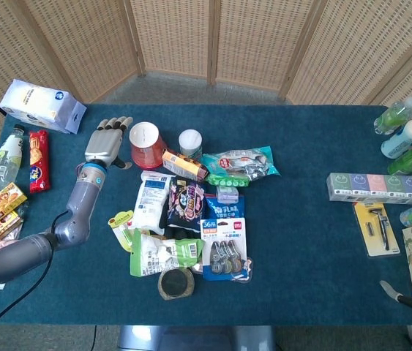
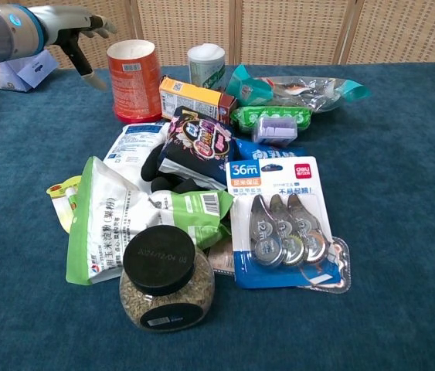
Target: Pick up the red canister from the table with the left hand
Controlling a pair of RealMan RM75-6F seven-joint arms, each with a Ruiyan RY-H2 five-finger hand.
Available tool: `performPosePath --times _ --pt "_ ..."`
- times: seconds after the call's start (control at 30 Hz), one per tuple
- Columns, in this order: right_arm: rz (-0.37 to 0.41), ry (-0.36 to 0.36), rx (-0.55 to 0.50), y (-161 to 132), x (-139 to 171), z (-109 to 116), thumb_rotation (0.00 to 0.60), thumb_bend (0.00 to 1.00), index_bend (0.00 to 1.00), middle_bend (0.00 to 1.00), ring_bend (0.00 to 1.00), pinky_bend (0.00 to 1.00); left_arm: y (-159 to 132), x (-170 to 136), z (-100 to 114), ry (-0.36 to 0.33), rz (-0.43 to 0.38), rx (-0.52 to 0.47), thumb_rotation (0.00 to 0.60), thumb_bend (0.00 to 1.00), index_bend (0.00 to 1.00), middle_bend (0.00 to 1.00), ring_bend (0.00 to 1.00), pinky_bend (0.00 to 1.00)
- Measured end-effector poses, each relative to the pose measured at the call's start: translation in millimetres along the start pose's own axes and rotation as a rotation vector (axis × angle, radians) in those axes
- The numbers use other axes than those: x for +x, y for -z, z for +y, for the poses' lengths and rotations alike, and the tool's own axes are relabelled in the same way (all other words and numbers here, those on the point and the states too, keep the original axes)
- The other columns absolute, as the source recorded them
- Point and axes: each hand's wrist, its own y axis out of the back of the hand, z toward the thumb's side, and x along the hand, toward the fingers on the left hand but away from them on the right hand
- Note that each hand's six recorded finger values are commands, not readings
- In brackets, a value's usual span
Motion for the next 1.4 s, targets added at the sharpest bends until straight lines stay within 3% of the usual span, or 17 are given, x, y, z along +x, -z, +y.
performPosePath --times 0.5,0.57,0.6,0.73,0.83,0.9,1.03,1.4 --pt "-0.059 0.048 -0.023 18.8 14.2 9.0 0.533 0.15 0.00 0.00 0.00 0.00 -42.3 37.2 -18.3 0.013 -0.004 0.036 0.600 0.11 0.00 0.00 0.03 0.00" --pt "-0.067 0.057 -0.024 21.2 16.8 11.4 0.533 0.15 0.00 0.00 0.00 0.00 -49.1 40.2 -23.0 0.011 -0.006 0.046 0.600 0.11 0.12 0.03 0.21 0.12" --pt "-0.072 0.061 -0.023 22.4 18.0 12.3 0.534 0.15 0.00 0.00 0.00 0.00 -51.8 41.2 -24.5 0.008 -0.006 0.049 0.600 0.11 0.23 0.10 0.34 0.24" --pt "-0.074 0.073 -0.028 24.5 21.0 15.5 0.535 0.15 0.00 0.00 0.00 0.00 -56.4 43.7 -25.6 -0.012 -0.003 0.055 0.600 0.11 0.68 0.54 0.80 0.74" --pt "-0.067 0.076 -0.028 24.0 20.9 16.0 0.535 0.15 0.00 0.00 0.00 0.00 -52.0 43.0 -23.1 -0.026 0.004 0.043 0.600 0.11 0.84 0.77 0.97 0.95" --pt "-0.065 0.073 -0.029 23.7 20.4 15.0 0.533 0.15 0.00 0.00 0.00 0.00 -47.7 42.0 -20.4 -0.036 0.009 0.036 0.600 0.11 0.87 0.82 1.00 0.99" --pt "-0.057 0.068 -0.034 22.0 18.5 12.4 0.533 0.15 0.00 0.00 0.00 0.00 -37.4 38.0 -11.6 -0.061 0.016 0.001 0.600 0.11 0.91 0.86 1.00 1.00" --pt "-0.022 0.026 -0.047 13.6 6.8 -2.1 0.538 0.15 0.00 0.00 0.00 0.00 -9.6 -0.2 26.7 -0.141 -0.023 -0.150 0.600 0.11 0.91 0.86 1.00 1.00"
